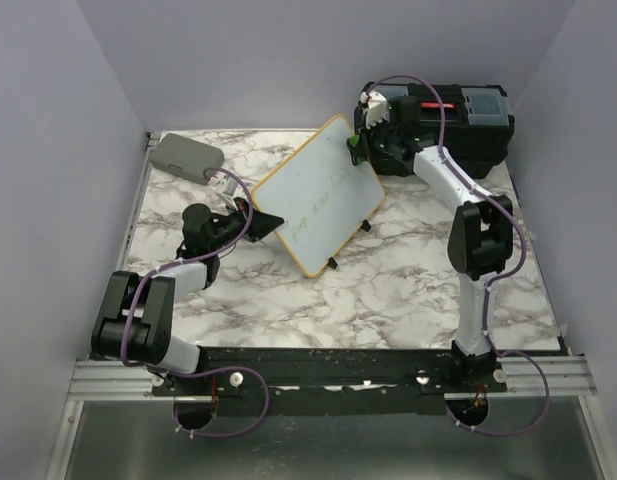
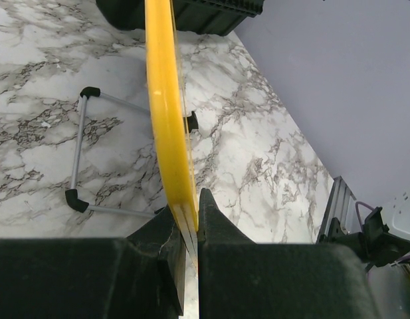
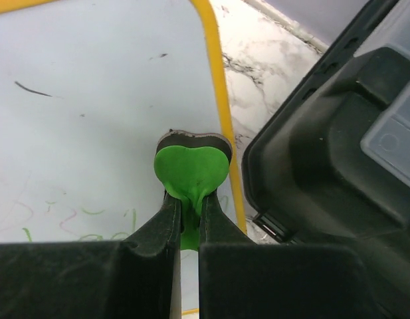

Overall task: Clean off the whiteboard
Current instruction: Erase the whiteboard at the whiteboard stand.

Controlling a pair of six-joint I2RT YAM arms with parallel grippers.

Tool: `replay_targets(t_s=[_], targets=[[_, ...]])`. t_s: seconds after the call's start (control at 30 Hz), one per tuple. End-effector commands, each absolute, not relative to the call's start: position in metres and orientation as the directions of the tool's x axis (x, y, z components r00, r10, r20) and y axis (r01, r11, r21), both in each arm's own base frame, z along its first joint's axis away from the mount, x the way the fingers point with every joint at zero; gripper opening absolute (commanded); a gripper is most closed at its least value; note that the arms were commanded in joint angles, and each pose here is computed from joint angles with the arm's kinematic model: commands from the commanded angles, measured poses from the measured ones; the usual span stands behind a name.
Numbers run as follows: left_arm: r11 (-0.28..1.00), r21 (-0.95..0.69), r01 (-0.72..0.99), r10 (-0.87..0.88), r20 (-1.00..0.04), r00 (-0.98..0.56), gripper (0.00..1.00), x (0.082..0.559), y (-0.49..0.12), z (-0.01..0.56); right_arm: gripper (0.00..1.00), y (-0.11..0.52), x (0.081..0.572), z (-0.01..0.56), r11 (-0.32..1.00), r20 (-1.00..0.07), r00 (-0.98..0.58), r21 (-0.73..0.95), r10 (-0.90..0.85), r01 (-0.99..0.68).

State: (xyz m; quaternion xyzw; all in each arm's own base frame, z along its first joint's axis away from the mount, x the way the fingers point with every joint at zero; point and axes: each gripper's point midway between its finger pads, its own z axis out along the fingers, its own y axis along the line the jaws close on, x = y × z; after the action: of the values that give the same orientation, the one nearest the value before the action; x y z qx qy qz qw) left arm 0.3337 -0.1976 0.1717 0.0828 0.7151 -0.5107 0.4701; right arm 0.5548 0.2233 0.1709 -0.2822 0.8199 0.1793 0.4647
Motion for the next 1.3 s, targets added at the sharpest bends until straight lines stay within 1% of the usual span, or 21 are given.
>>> replay_targets(t_s=[0.0, 0.13, 0.2, 0.43, 0.53, 0.7, 0.87, 0.97, 1.07, 1.27], targets=[[0.363, -0.601, 0.712, -0.244, -0.799, -0.55, 0.0, 0.31, -0.218, 0.174, 0.01, 0.272, 0.516, 0.171, 0.657, -0.855, -0.408, 0.11, -0.319, -0.746], [0.363, -0.603, 0.71, -0.244, -0.797, -0.552, 0.0, 0.31, -0.218, 0.174, 0.01, 0.28, 0.518, 0.192, 0.65, -0.874, -0.394, 0.126, -0.284, -0.749], [0.364, -0.601, 0.711, -0.244, -0.798, -0.551, 0.0, 0.31, -0.218, 0.174, 0.01, 0.278, 0.523, 0.199, 0.669, -0.881, -0.388, 0.117, -0.271, -0.734], [0.364, -0.601, 0.711, -0.242, -0.799, -0.551, 0.0, 0.309, -0.218, 0.173, 0.01, 0.256, 0.563, 0.219, 0.801, -0.907, -0.357, 0.039, -0.222, -0.597], [0.365, -0.601, 0.711, -0.242, -0.799, -0.551, 0.0, 0.308, -0.218, 0.172, 0.01, 0.245, 0.578, 0.221, 0.836, -0.911, -0.353, 0.019, -0.212, -0.549], [0.363, -0.601, 0.712, -0.242, -0.799, -0.551, 0.0, 0.309, -0.218, 0.172, 0.01, 0.229, 0.588, 0.203, 0.857, -0.892, -0.383, -0.007, -0.238, -0.515], [0.362, -0.602, 0.712, -0.242, -0.798, -0.552, 0.0, 0.309, -0.218, 0.172, 0.01, 0.229, 0.58, 0.18, 0.836, -0.868, -0.417, 0.002, -0.271, -0.549], [0.363, -0.603, 0.711, -0.242, -0.797, -0.553, 0.0, 0.309, -0.218, 0.172, 0.01, 0.239, 0.569, 0.174, 0.79, -0.857, -0.423, 0.033, -0.292, -0.612], [0.362, -0.603, 0.711, -0.242, -0.797, -0.554, 0.0, 0.309, -0.218, 0.172, 0.01, 0.258, 0.55, 0.182, 0.709, -0.868, -0.404, 0.089, -0.29, -0.7], [0.364, -0.604, 0.71, -0.241, -0.797, -0.554, 0.0, 0.309, -0.218, 0.172, 0.01, 0.296, 0.525, 0.209, 0.625, -0.899, -0.331, 0.085, -0.288, -0.776]])
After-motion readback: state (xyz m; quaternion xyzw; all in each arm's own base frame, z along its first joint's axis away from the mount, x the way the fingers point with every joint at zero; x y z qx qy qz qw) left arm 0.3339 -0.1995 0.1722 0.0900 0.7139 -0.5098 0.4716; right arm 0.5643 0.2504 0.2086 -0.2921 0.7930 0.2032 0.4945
